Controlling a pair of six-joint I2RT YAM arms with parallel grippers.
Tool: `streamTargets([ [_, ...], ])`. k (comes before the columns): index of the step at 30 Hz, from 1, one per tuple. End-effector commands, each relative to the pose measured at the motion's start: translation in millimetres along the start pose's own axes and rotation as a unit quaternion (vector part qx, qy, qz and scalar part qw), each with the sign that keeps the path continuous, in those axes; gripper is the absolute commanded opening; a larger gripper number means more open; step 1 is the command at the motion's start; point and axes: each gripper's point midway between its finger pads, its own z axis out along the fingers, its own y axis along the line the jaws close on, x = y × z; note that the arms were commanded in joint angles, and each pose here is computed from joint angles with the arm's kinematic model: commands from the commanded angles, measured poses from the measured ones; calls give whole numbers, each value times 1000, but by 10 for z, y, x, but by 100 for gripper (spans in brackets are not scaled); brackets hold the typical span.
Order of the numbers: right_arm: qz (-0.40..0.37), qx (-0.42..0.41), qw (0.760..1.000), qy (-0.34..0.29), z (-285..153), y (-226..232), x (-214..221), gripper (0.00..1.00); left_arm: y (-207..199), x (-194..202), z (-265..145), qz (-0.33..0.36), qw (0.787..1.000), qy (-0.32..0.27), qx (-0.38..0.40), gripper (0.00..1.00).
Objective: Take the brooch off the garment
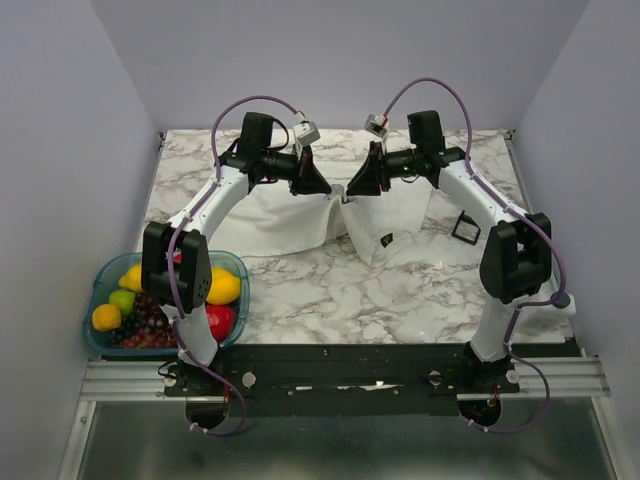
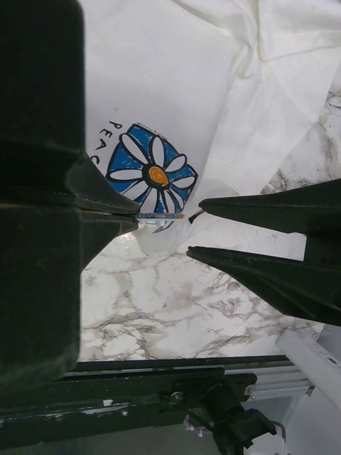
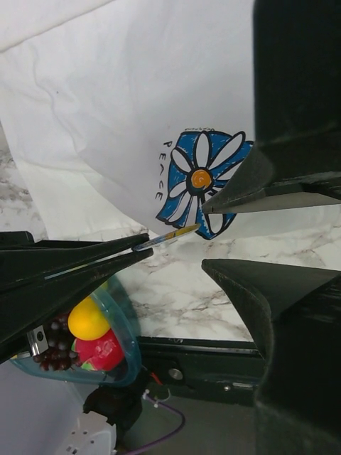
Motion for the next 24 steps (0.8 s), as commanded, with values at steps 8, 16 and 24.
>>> streamTargets([
  [8, 11, -23, 1000, -11, 63, 40, -60, 44, -126, -199, 2, -3, 999, -34, 36, 0],
  [16, 27, -18, 999, -13, 108, -18, -34, 37, -95, -221, 21, -13, 998, -41, 39, 0],
  [24, 39, -17, 999, -16, 125, -43, -31, 36, -83, -216, 24, -26, 998, -42, 39, 0],
])
